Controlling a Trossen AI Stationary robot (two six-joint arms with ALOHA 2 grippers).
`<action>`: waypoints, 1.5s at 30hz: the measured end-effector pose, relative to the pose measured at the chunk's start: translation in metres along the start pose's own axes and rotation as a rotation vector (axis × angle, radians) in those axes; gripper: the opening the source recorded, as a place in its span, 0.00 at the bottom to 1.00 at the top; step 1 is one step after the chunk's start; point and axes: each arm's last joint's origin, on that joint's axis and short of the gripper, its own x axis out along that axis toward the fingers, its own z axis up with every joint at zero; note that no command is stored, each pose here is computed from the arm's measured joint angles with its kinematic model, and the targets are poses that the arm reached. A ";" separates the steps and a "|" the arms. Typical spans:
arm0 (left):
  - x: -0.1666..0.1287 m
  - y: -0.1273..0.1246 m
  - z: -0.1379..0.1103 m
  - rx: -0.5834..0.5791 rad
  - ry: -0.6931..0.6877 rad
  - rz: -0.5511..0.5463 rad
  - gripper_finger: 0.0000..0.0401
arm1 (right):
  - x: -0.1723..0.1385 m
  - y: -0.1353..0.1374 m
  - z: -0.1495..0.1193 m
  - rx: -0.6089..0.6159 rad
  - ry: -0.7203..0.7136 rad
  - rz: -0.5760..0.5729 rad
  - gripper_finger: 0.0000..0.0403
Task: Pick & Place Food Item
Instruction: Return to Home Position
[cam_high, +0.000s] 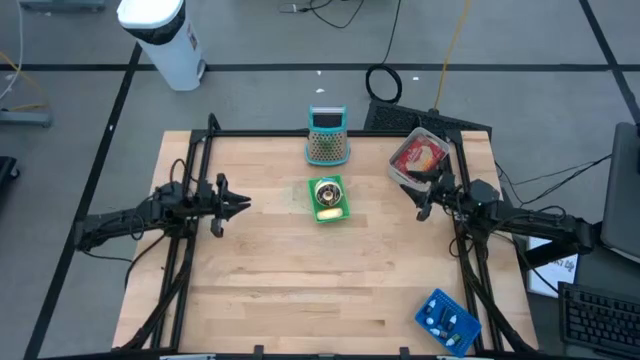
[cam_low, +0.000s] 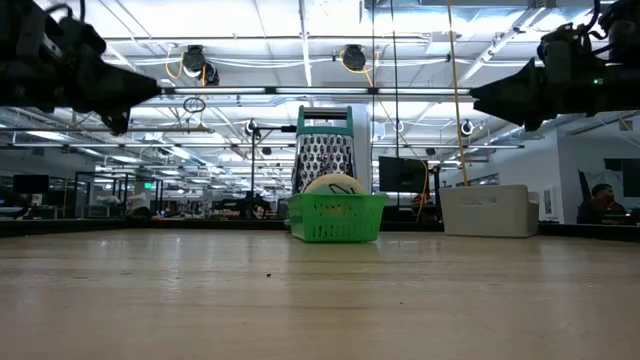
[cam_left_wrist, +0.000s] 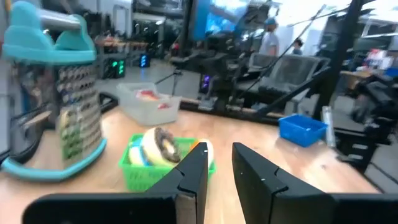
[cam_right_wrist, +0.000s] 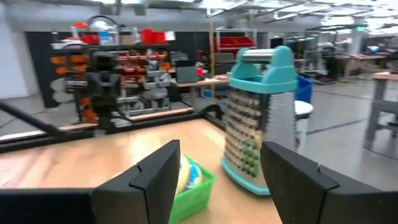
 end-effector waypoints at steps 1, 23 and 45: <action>0.000 0.001 -0.001 -0.002 0.007 0.009 0.18 | 0.000 0.002 0.000 -0.006 0.000 0.016 0.52; 0.000 0.002 0.000 0.005 0.003 0.018 0.18 | -0.016 0.024 -0.003 -0.076 0.022 0.156 0.53; 0.000 0.002 0.001 0.087 -0.010 0.027 0.18 | -0.019 0.026 -0.003 -0.127 0.013 0.193 0.52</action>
